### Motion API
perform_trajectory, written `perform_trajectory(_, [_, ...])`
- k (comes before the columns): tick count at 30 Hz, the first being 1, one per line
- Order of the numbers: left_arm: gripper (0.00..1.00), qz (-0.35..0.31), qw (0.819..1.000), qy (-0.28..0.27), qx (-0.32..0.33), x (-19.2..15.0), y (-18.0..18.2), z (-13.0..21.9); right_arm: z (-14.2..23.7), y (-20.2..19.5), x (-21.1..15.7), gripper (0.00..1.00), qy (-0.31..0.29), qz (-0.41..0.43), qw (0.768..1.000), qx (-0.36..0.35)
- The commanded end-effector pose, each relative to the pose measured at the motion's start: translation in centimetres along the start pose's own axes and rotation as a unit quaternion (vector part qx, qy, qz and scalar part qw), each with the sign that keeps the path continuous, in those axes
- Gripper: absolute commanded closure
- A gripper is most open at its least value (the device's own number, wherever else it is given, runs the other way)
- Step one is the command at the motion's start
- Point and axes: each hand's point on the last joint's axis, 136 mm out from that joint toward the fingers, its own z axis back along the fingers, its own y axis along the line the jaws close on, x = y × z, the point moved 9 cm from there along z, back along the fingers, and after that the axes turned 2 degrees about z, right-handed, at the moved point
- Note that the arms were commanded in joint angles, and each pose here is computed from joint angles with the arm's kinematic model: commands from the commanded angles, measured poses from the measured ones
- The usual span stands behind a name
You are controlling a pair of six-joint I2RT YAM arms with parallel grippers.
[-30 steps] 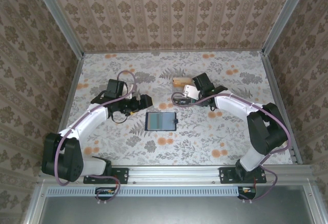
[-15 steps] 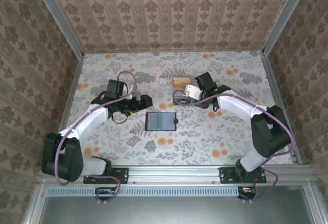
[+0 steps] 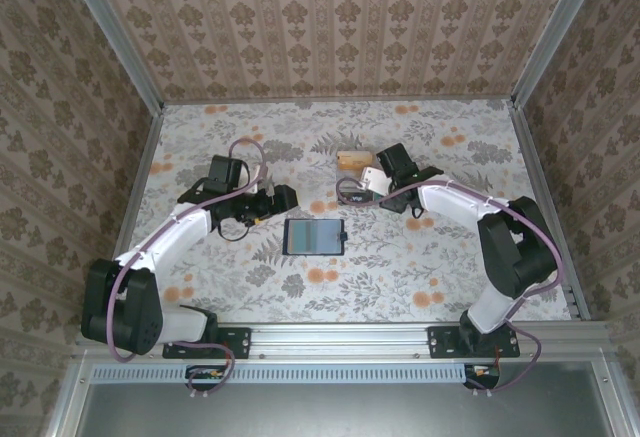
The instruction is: Take the credit cards out of the card holder
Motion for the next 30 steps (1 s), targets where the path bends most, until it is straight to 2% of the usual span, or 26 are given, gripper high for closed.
perform_trajectory(1, [0.0, -0.006, 1.0, -0.002, -0.006, -0.1, -0.1, 0.4, 0.1, -1.9, 0.8, 0.43, 0.006, -0.014, 0.998, -0.053])
perform_trajectory(13, [0.0, -0.005, 1.0, -0.002, -0.006, -0.2, 0.0, 0.4, 1.3, -2.5, 1.0, 0.41, -0.009, -0.046, 0.997, -0.057])
perform_trajectory(18, [0.0, -0.002, 1.0, -0.002, -0.005, -0.2, 0.1, 0.2, 4.1, -3.4, 1.2, 0.41, -0.033, -0.128, 0.989, -0.06])
perform_trajectory(20, [0.0, 0.0, 1.0, -0.005, 0.001, -0.2, 0.3, 0.1, 5.5, -3.4, 1.3, 0.45, -0.057, -0.167, 0.984, -0.04])
perform_trajectory(23, [0.0, 0.0, 1.0, -0.013, 0.018, -0.4, 0.7, 0.1, 7.4, -3.2, 1.7, 0.48, -0.097, -0.239, 0.966, -0.009])
perform_trajectory(28, [0.0, 0.014, 0.999, 0.001, 0.029, -0.9, 1.3, -0.7, 9.3, -1.9, 2.8, 0.63, -0.145, -0.356, 0.92, 0.072])
perform_trajectory(30, [0.1, 0.025, 0.999, 0.008, 0.028, -1.3, 1.7, -1.2, 9.8, -0.8, 3.7, 0.68, -0.169, -0.378, 0.903, 0.111])
